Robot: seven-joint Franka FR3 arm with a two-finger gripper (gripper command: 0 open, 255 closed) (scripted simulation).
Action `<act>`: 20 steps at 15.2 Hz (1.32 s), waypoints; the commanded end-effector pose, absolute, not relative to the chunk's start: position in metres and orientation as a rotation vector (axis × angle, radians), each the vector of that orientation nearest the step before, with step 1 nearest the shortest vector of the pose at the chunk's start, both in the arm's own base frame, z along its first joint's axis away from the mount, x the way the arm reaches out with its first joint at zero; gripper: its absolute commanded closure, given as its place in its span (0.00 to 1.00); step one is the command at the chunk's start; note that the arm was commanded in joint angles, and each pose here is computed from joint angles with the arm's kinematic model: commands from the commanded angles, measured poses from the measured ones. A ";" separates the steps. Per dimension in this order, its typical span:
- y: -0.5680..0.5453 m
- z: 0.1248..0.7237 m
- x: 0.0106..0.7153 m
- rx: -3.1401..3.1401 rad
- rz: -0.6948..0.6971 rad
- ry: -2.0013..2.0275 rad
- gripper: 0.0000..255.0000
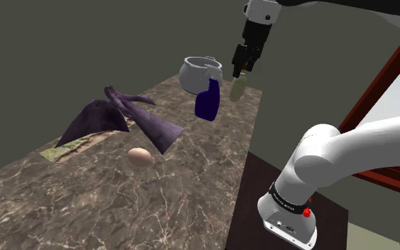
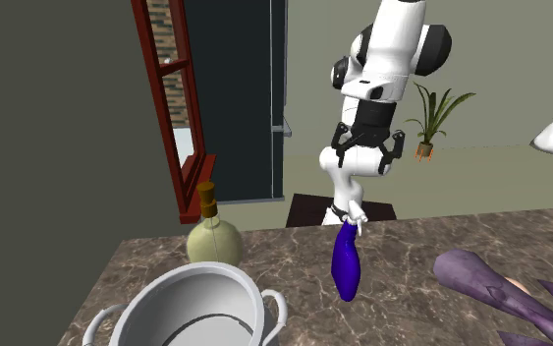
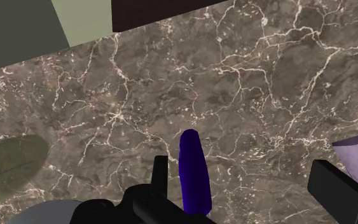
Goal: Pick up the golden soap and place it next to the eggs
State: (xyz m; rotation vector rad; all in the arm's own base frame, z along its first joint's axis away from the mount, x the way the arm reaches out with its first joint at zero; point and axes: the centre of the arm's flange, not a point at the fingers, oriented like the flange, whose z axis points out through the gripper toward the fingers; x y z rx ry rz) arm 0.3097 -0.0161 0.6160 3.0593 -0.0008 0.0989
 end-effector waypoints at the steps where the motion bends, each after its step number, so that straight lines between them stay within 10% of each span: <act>1: -0.016 0.616 0.310 3.059 0.099 -0.001 0.00; 20: -0.250 0.628 0.403 3.072 0.130 0.095 0.00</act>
